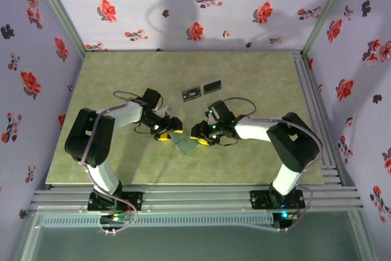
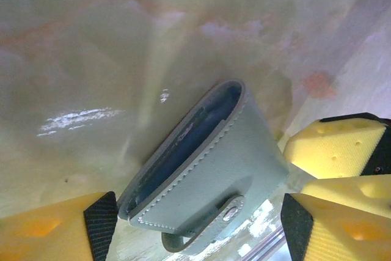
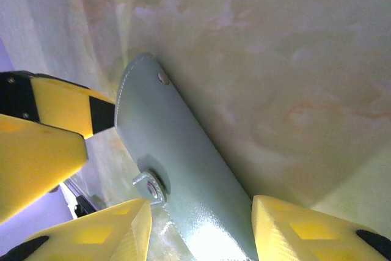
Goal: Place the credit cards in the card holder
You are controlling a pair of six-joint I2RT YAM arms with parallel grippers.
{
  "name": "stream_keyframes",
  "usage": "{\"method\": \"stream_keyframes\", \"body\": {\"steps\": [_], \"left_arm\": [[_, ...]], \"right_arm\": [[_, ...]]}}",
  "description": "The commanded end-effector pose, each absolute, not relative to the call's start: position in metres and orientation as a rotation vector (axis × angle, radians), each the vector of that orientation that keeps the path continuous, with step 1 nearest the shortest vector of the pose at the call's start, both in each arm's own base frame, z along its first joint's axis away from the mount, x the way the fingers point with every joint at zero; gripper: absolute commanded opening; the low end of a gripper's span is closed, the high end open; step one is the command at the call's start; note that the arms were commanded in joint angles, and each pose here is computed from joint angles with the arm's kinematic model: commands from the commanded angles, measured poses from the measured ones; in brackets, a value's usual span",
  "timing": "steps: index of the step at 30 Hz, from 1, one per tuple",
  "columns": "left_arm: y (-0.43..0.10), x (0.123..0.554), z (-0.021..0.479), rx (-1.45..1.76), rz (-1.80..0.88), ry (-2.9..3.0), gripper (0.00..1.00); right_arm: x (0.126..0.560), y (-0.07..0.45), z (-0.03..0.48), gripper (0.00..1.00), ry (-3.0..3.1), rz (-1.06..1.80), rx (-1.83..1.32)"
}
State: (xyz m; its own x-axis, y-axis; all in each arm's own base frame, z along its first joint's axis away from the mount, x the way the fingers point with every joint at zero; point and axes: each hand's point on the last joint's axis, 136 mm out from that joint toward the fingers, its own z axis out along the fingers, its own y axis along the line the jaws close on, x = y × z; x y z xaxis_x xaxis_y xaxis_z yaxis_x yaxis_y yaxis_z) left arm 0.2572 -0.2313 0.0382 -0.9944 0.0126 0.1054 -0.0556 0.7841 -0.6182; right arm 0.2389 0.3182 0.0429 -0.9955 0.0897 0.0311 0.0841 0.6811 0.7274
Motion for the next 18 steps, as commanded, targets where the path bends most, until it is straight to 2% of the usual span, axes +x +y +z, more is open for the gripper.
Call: {"method": "stream_keyframes", "body": {"steps": [1, 4, 9, 14, 18], "left_arm": [[-0.236, 0.242, 0.039, 0.036, 1.030, -2.818, 0.71], [-0.240, 0.234, 0.041, 0.022, 1.053, -2.774, 0.67], [-0.243, 0.218, 0.045, 0.001, 1.076, -2.729, 0.67], [-0.250, 0.211, 0.048, -0.021, 1.124, -2.662, 0.69], [-0.254, 0.212, 0.051, -0.064, 1.107, -2.637, 0.69]], "right_arm": [[0.243, 0.319, 0.041, 0.47, 2.869, 1.263, 0.177], [0.251, 0.319, 0.042, 0.45, 2.866, 1.259, 0.196], [0.248, 0.307, 0.049, 0.46, 2.898, 1.167, 0.175], [0.229, 0.282, 0.053, 0.55, 2.959, 1.066, 0.229], [0.214, 0.263, 0.048, 0.57, 3.004, 0.996, 0.266]]}}
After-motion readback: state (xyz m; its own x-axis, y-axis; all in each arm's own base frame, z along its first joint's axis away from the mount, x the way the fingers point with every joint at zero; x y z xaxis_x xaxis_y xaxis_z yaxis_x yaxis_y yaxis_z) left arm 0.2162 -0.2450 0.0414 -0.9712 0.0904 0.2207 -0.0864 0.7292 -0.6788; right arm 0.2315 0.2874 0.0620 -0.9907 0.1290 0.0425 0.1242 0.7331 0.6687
